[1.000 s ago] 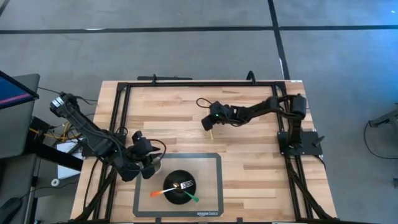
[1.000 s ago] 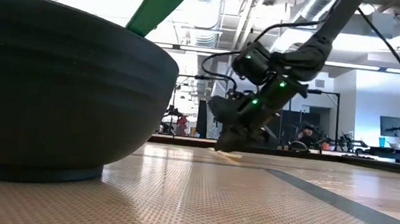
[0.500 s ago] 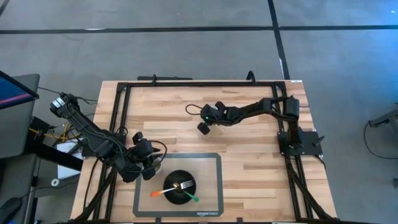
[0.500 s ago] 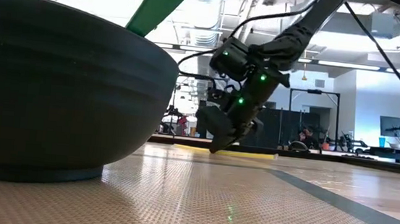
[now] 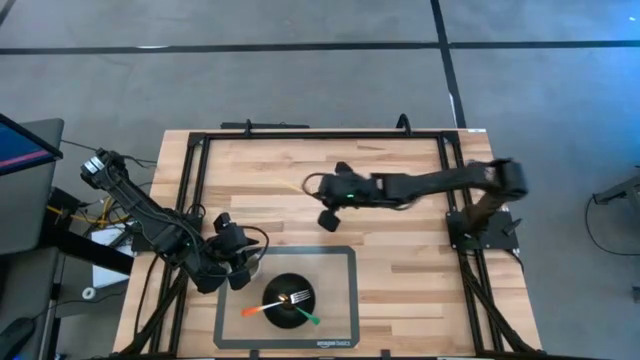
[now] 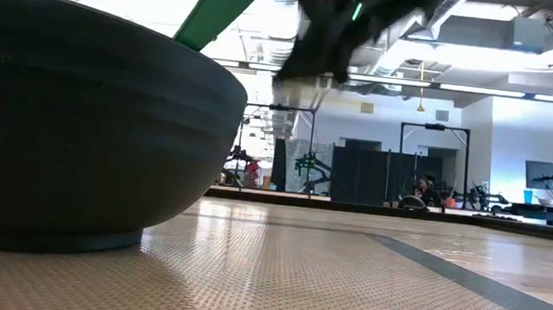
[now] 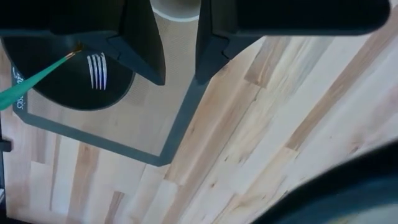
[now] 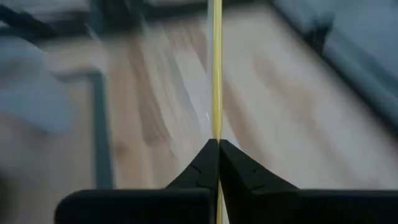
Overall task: Pick & Place Utensil
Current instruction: Put the yellow straw into the gray cup
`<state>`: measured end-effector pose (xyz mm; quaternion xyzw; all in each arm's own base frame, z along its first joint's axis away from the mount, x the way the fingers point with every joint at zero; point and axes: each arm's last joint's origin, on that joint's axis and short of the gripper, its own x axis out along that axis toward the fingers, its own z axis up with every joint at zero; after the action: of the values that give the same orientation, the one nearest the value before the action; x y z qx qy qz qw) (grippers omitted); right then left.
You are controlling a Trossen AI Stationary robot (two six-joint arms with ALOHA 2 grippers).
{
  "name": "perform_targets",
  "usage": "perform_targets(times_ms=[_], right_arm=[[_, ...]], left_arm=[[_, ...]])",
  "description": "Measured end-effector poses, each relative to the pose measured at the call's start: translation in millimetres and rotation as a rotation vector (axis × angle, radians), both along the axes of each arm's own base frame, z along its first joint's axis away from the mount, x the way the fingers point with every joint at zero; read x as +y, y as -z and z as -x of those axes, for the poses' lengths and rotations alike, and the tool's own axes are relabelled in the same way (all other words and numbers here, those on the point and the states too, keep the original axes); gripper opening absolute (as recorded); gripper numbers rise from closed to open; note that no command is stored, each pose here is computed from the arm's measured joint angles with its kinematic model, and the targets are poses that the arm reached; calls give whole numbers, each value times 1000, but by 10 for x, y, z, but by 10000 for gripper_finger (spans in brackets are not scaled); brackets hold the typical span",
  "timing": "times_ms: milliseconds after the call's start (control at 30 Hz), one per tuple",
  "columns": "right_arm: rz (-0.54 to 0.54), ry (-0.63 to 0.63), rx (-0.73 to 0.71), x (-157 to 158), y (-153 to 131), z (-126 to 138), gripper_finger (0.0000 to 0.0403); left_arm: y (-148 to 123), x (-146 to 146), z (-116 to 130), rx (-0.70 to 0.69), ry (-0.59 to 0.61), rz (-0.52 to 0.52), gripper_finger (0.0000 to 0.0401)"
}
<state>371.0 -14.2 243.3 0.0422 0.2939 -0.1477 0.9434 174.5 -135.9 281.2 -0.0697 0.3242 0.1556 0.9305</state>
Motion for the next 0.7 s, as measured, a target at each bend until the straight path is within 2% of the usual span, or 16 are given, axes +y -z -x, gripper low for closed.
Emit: perform_targets(times_ms=[133,200,267,367,500,600,700], right_arm=[[137,-99,-152,156,-631,319,1],[194,-137,-297,224,-934,543,1],[237,-169,-452,282,-1069,747,1],[260,-228,-589,327,-866,950,1],[227,-248,-734,297,-344,1048,1],[173,-265,-911,249,-217,1038,0],[150,-401,-969,242,-137,927,0]], left_arm=[[-2,-5,0,-3,0,5,89],[-4,-9,-2,-7,1,8,89],[-6,-11,-4,-10,1,11,89],[-21,-13,-17,-37,1,-21,89],[-93,-17,-66,-144,-13,-180,89],[-166,-17,-127,-234,-63,-304,89],[-210,-11,-237,-284,-107,-353,89]])
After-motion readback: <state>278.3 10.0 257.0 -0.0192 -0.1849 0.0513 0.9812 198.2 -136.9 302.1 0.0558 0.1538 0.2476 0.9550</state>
